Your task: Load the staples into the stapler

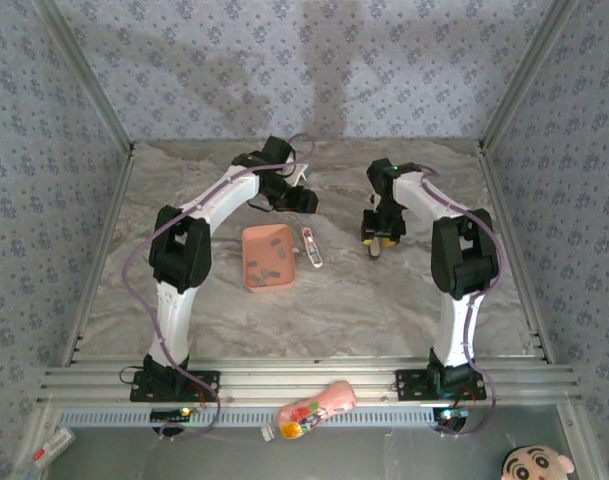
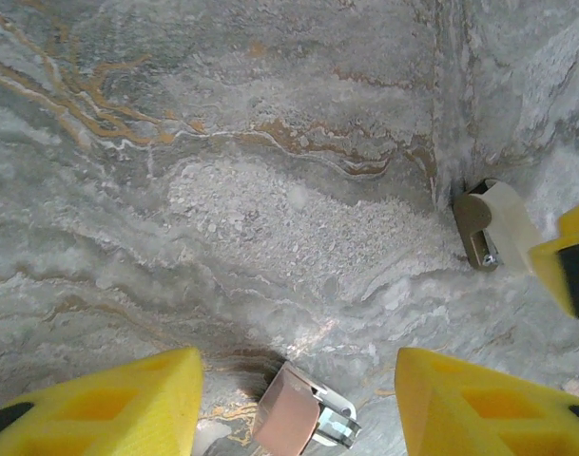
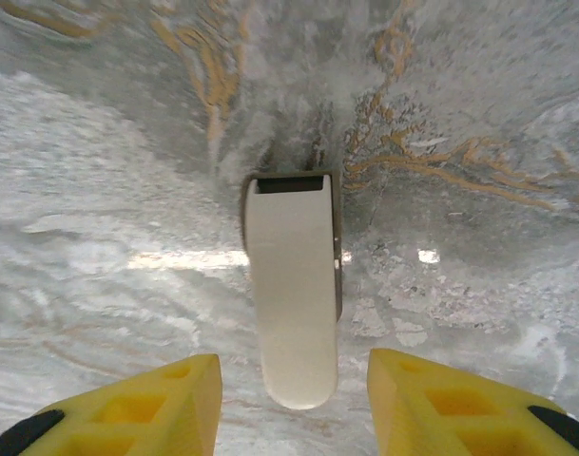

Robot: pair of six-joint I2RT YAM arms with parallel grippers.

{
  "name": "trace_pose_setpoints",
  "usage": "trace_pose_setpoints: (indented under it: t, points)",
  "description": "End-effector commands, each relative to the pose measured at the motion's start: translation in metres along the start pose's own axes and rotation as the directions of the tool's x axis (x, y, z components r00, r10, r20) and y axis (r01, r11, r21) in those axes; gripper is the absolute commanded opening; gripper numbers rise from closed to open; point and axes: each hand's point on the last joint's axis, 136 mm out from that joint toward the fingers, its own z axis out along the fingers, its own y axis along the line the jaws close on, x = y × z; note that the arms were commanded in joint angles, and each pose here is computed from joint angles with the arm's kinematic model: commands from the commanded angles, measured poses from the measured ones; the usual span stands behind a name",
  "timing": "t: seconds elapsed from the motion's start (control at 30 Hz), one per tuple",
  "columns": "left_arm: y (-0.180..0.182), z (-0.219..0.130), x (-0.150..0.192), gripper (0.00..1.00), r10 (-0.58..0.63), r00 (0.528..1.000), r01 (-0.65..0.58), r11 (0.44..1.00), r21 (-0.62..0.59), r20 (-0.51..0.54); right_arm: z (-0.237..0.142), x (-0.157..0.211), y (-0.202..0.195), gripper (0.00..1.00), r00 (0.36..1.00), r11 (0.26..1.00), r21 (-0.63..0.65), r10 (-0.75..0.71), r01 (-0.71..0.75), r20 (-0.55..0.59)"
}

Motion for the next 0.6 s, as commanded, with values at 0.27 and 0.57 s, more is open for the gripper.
trace_pose_setpoints:
  t: [0.27, 0.57]
  points:
    - [-0.009, 0.025, 0.022, 0.56, 0.091, 0.986, -0.091, 0.996, 0.008, -0.143, -0.055, -0.015, 0.017, 0.46, 0.983, 0.993, -0.108, -0.017, 0.038, 0.185]
    - [-0.020, 0.030, 0.040, 0.56, 0.115, 0.973, -0.106, 0.993, 0.054, -0.202, -0.068, -0.012, 0.018, 0.46, 0.975, 0.992, -0.122, -0.016, 0.045, 0.224]
